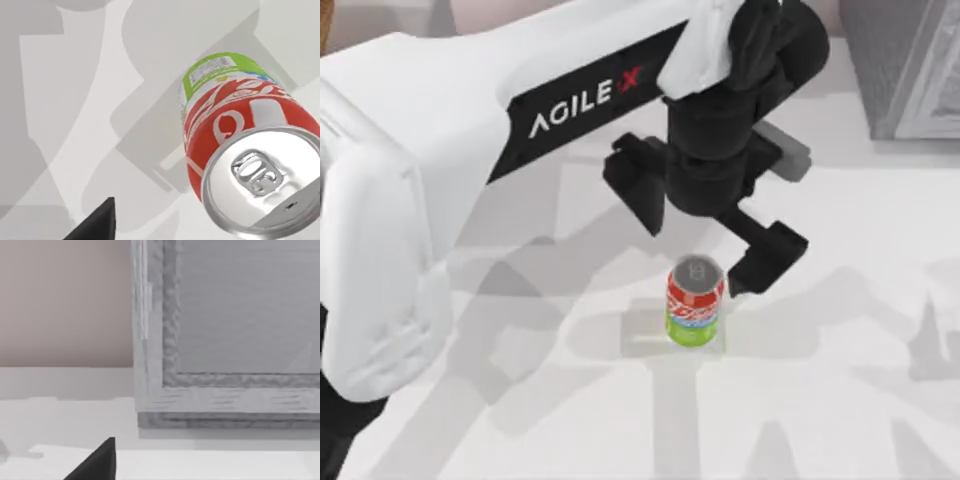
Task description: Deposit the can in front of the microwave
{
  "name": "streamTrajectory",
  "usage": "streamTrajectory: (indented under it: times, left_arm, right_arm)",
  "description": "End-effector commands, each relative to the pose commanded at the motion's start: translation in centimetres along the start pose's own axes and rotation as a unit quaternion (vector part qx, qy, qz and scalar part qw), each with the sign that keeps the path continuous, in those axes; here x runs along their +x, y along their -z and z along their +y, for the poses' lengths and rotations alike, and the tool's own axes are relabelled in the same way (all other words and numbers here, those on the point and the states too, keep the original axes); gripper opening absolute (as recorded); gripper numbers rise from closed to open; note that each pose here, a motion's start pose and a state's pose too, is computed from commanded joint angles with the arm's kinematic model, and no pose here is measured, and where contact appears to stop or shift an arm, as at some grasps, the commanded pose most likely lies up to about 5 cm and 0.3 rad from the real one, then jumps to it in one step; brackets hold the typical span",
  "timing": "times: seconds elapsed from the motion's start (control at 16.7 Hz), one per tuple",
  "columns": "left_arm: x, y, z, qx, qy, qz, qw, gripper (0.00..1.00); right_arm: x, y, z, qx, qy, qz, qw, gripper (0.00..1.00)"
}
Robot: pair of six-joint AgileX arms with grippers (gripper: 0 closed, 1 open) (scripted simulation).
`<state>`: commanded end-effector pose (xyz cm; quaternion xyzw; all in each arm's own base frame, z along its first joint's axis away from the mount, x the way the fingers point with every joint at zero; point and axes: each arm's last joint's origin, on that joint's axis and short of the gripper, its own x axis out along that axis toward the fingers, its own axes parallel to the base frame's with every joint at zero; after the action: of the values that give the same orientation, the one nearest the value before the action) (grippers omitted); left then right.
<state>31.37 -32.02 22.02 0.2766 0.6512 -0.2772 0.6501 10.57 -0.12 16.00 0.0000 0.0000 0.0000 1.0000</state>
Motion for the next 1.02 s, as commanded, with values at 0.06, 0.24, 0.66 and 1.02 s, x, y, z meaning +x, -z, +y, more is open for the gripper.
streamTrajectory:
  times: [0.06,0.24,0.66,1.02]
  left_arm:
    - [0.0,0.0,0.0,0.0,0.0,0.0,1.0,1.0]
    - [0.0,0.0,0.0,0.0,0.0,0.0,1.0,1.0]
    - [3.5,-0.2,0.0,0.0,0.0,-0.001,1.0,1.0]
    - [6.0,0.0,0.0,0.0,0.0,0.0,1.0,1.0]
  right_arm:
    - [0.0,0.0,0.0,0.0,0.0,0.0,1.0,1.0]
    - [0.0,0.0,0.0,0.0,0.0,0.0,1.0,1.0]
    - [0.0,0.0,0.0,0.0,0.0,0.0,1.0,1.0]
    - [0.0,0.0,0.0,0.0,0.0,0.0,1.0,1.0]
